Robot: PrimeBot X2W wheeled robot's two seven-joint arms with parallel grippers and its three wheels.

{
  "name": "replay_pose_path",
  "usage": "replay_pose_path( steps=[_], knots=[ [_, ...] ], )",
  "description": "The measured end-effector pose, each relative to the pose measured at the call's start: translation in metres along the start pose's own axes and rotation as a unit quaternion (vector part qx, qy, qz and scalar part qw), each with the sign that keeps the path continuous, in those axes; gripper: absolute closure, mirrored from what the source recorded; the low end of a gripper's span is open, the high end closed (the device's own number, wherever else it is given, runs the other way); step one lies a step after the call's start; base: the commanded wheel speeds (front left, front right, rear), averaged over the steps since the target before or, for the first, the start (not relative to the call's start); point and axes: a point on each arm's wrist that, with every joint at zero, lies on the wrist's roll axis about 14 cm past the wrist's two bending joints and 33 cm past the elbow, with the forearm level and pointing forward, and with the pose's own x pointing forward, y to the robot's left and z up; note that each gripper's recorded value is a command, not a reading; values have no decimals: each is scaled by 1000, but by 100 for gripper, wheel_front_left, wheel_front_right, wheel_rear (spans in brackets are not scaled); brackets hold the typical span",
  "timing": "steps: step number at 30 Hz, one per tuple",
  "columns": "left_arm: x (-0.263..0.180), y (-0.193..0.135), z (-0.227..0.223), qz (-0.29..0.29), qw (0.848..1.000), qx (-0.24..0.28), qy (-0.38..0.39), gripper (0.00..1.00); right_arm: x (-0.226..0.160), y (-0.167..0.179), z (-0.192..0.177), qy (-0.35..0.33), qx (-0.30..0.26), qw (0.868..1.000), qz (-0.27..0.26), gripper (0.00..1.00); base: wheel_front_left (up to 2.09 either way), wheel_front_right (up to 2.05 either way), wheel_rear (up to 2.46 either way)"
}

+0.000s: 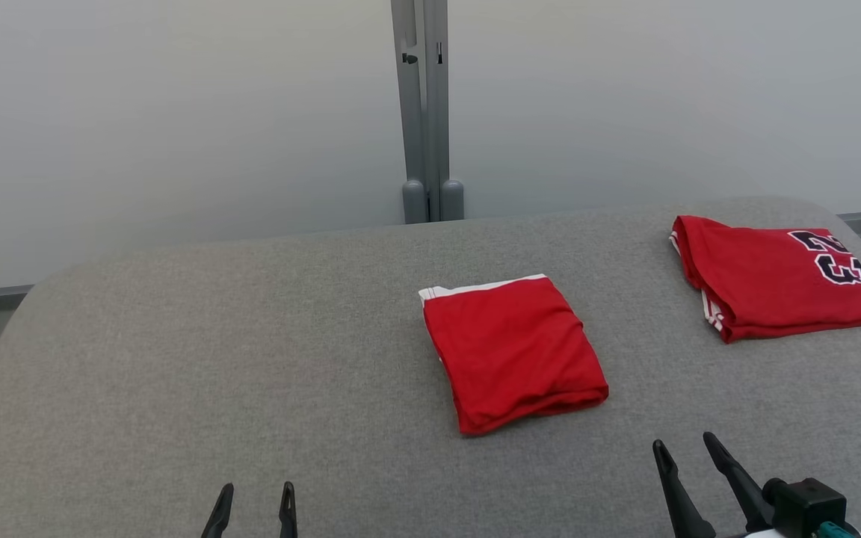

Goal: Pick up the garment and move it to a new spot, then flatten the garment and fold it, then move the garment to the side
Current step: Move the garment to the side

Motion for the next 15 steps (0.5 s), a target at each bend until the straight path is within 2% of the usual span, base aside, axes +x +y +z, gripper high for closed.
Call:
replay_pose_path(
  steps=[15],
  knots=[
    [0, 2, -2, 3, 1000, 3, 5, 0, 4, 4, -6, 10, 3, 1000, 2, 0, 0, 0, 0]
  ],
)
